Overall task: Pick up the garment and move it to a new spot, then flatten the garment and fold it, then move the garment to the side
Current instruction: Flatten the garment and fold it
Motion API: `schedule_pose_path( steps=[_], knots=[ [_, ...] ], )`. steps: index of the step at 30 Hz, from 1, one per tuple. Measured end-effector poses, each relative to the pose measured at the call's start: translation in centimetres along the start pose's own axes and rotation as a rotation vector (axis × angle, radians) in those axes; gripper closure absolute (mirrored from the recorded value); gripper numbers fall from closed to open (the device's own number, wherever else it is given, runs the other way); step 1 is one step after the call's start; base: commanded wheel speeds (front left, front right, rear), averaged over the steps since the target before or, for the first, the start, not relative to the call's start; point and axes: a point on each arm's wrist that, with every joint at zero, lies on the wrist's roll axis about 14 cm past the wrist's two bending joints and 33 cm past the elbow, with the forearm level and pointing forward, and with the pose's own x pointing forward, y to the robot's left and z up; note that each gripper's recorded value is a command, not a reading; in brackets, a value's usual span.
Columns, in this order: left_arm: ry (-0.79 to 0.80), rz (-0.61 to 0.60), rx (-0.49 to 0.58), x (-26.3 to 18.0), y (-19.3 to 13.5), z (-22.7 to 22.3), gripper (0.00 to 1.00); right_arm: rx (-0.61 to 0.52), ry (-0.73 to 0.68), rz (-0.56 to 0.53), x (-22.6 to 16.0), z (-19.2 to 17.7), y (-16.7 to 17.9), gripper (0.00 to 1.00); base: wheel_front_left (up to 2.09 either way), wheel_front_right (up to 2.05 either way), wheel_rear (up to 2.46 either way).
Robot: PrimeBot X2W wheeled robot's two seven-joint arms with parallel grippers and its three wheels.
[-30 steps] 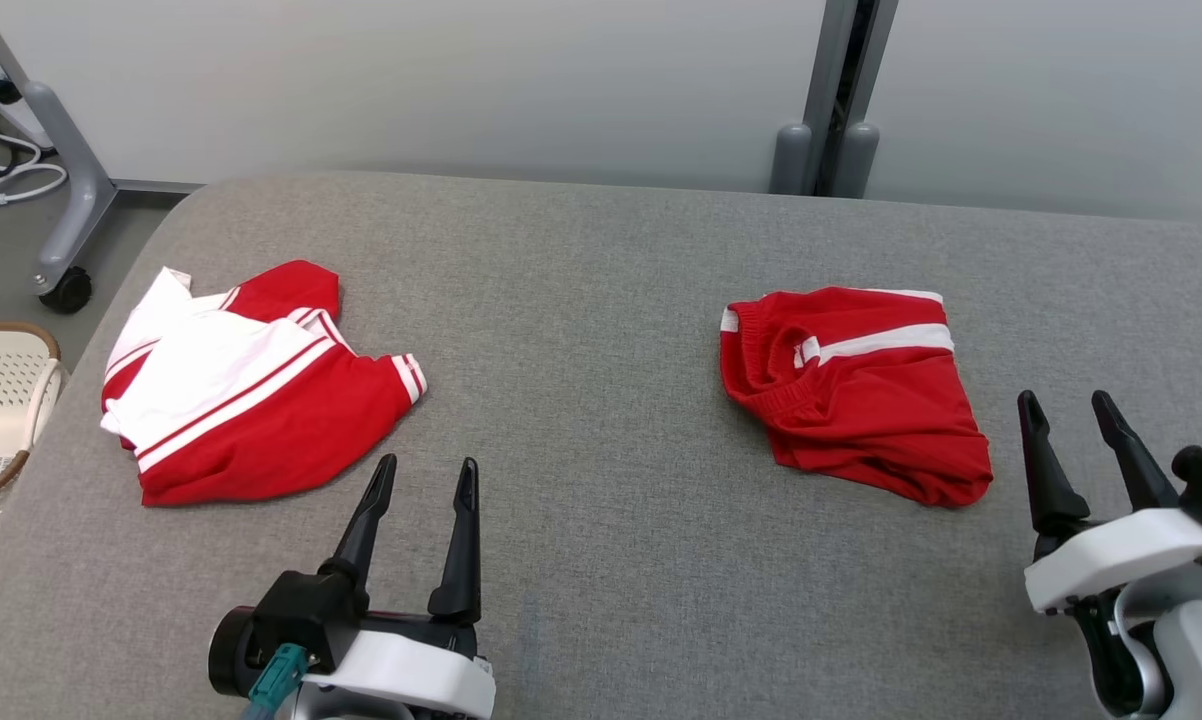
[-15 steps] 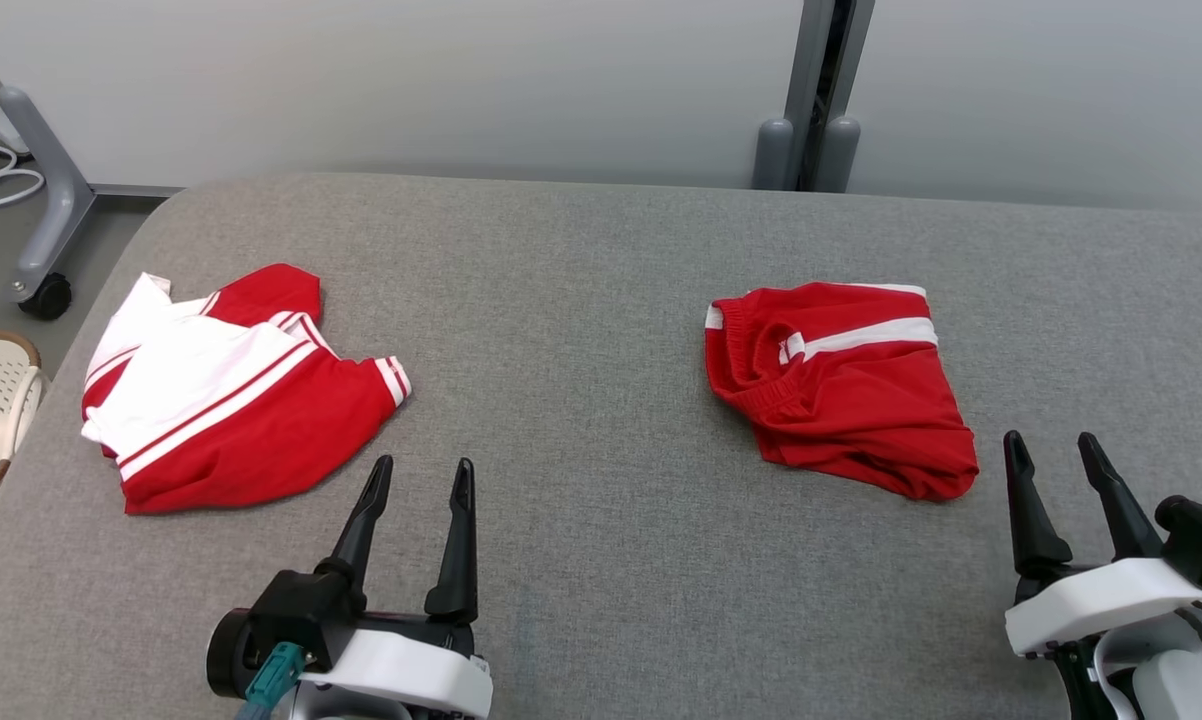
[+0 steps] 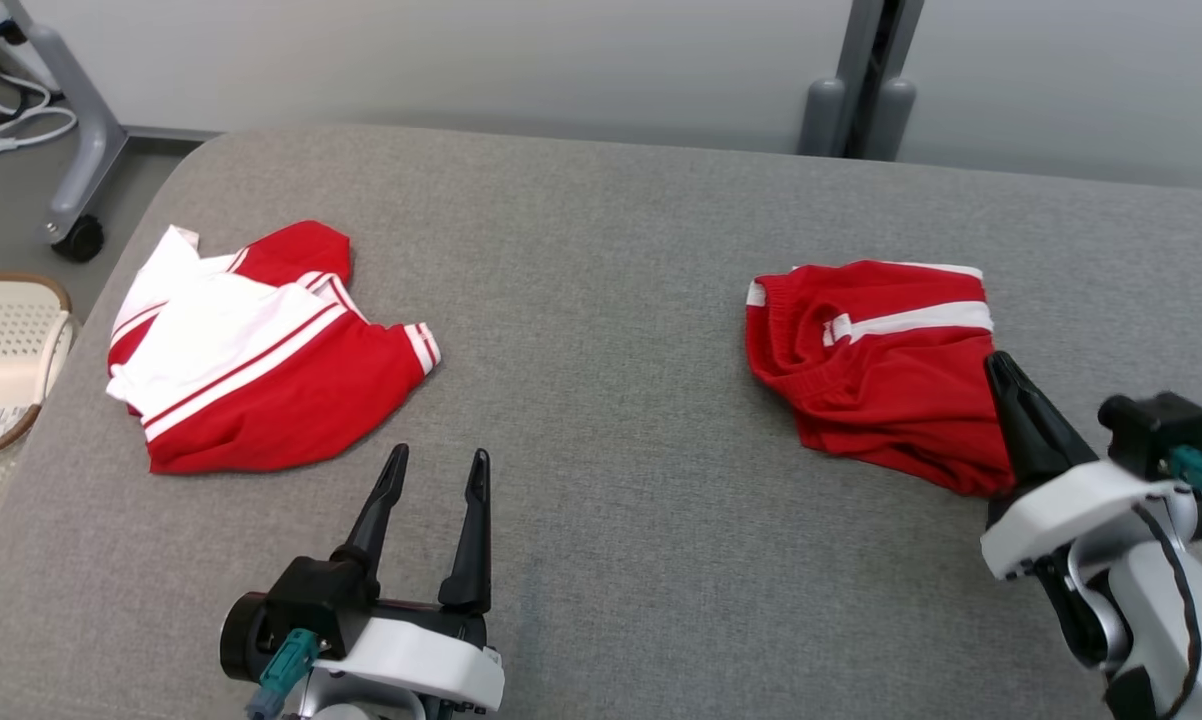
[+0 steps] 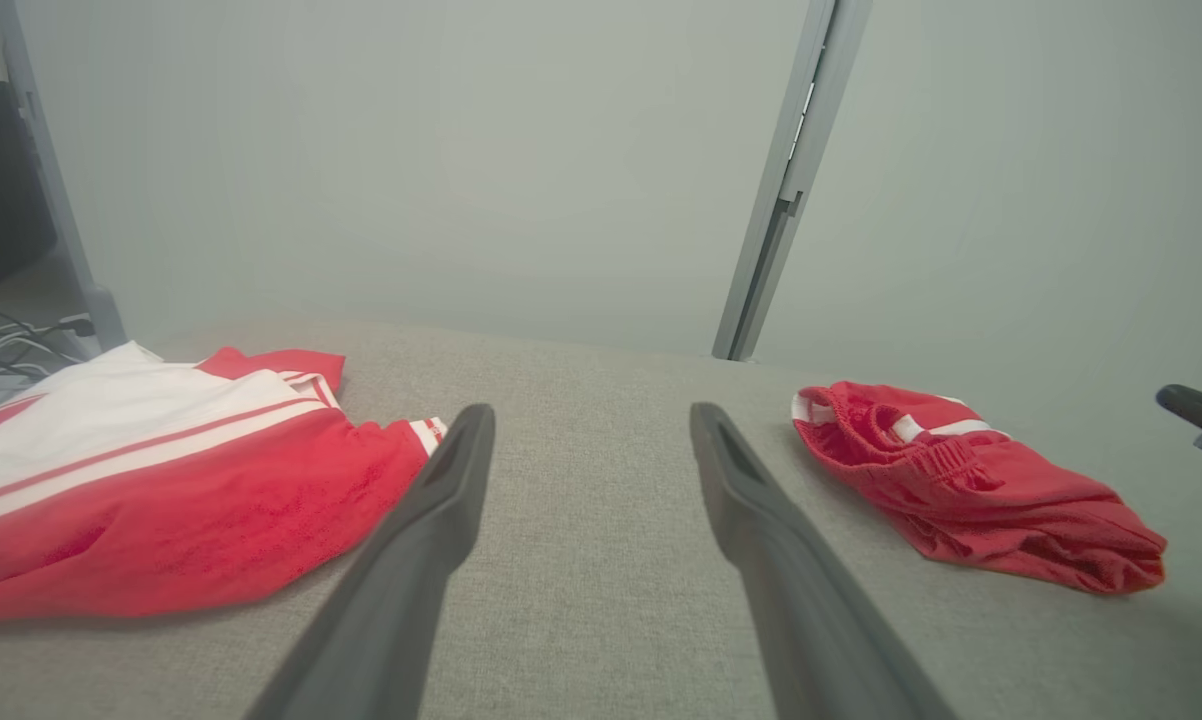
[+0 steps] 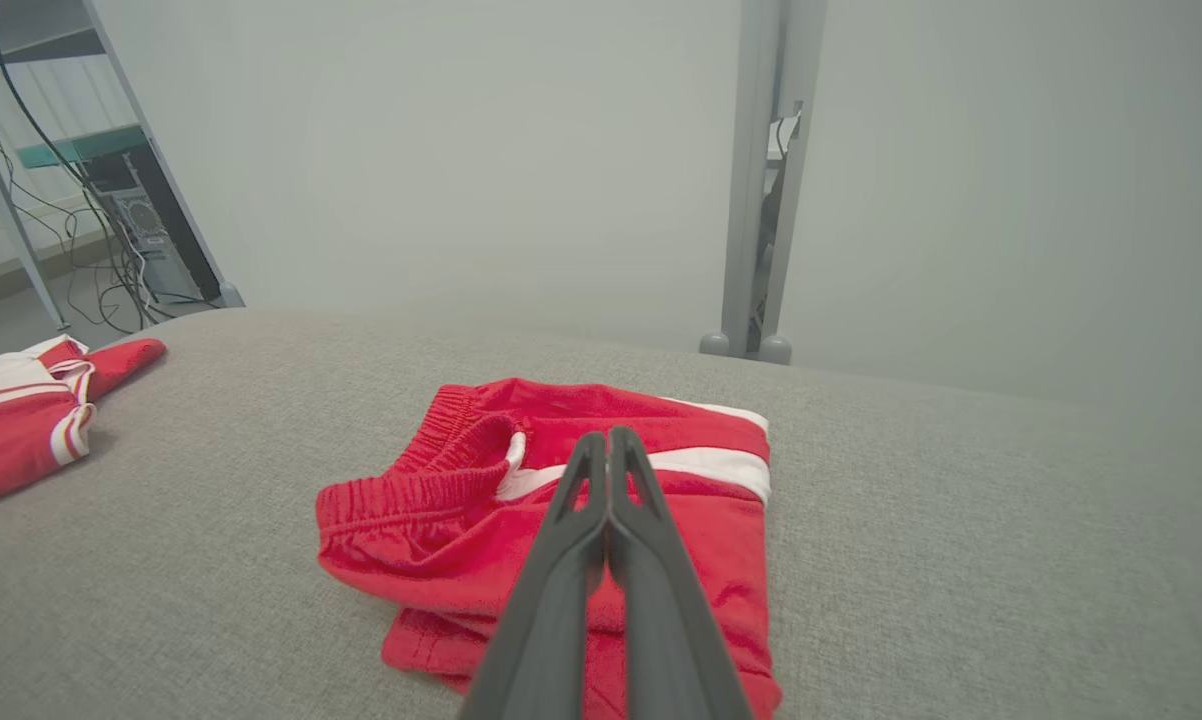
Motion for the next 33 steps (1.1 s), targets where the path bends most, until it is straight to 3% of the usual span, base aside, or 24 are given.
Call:
schedule_pose_path(
  steps=[22,33],
  knots=[
    [0.061,0.093,0.001,0.0,2.9,-1.7,0.0,-0.086,0.4,0.184,7.6,-7.9,3.6,1.0,0.0,0.0,0.0],
    [0.069,0.132,-0.005,0.0,3.8,-1.9,0.0,-0.105,0.441,0.26,10.0,-8.8,6.0,1.0,0.0,0.0,0.0]
  ],
)
